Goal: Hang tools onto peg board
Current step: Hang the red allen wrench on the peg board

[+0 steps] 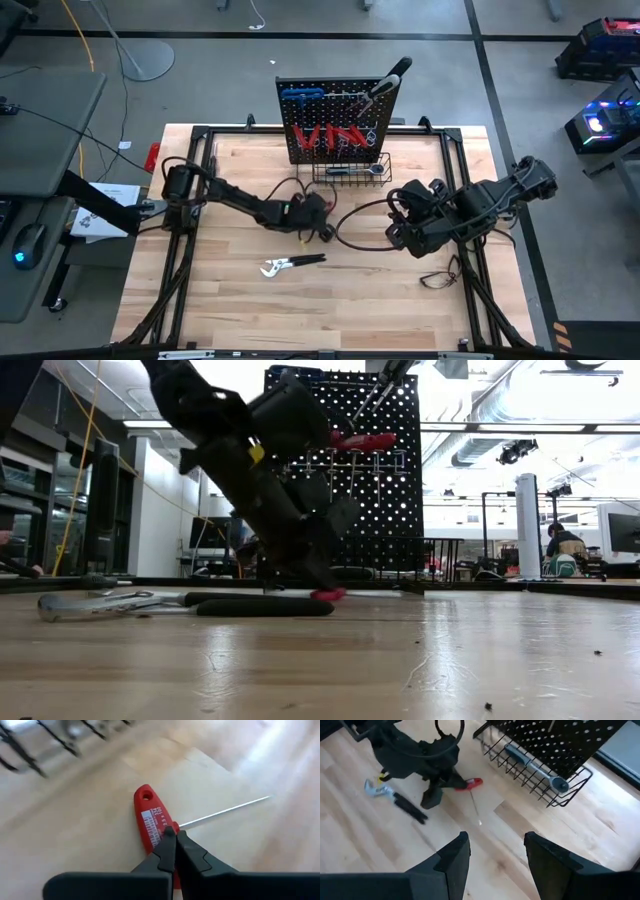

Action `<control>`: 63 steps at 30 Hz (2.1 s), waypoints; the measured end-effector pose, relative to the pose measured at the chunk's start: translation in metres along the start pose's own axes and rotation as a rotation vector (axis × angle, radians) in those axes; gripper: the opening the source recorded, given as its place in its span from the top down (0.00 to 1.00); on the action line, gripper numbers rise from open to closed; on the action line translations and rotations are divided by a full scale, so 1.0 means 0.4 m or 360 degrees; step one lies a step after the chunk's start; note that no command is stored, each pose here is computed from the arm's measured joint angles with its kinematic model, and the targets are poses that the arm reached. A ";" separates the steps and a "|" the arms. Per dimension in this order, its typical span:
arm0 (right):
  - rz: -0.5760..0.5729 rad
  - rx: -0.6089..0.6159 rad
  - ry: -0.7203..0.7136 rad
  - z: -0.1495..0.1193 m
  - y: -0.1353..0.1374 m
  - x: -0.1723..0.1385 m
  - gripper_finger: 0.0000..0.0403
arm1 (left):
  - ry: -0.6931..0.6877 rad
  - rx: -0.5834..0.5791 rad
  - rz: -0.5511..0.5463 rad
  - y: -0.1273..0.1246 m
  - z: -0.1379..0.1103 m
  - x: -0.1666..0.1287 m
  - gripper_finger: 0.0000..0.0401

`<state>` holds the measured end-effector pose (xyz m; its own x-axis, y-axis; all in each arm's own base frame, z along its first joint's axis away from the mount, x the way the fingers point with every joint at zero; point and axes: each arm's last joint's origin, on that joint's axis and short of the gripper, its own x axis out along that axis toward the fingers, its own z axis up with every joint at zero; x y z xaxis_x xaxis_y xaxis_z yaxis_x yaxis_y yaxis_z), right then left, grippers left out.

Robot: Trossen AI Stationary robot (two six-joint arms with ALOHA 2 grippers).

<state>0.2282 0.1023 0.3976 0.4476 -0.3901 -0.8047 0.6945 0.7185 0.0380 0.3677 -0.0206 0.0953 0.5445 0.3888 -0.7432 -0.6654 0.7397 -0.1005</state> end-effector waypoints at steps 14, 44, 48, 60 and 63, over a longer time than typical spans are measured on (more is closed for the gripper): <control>0.0418 -0.0388 0.0165 -0.036 0.082 0.114 0.55 | 0.0001 0.0020 -0.0428 -0.117 -0.059 -0.093 1.00; 0.0633 0.0011 0.0171 -0.225 0.105 0.399 0.55 | -0.0100 0.0853 -0.0742 -0.102 0.024 -0.165 0.99; 0.0644 0.0028 0.0191 -0.226 0.106 0.398 0.55 | -0.0090 0.0946 -0.0740 -0.104 0.011 -0.145 0.92; 0.0712 0.0079 0.0313 -0.242 0.114 0.388 0.55 | -0.0038 0.1007 -0.0611 -0.084 0.000 -0.105 0.57; 0.0720 0.0078 0.0327 -0.242 0.114 0.388 0.55 | 0.0022 0.0957 -0.0591 -0.079 -0.015 -0.082 0.55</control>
<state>0.2749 0.1303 0.2173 0.5932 0.0798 -0.8011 0.4840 0.7597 0.4342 0.3680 -0.0600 0.1187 0.6714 0.0479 -0.7396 -0.0371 0.9988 0.0310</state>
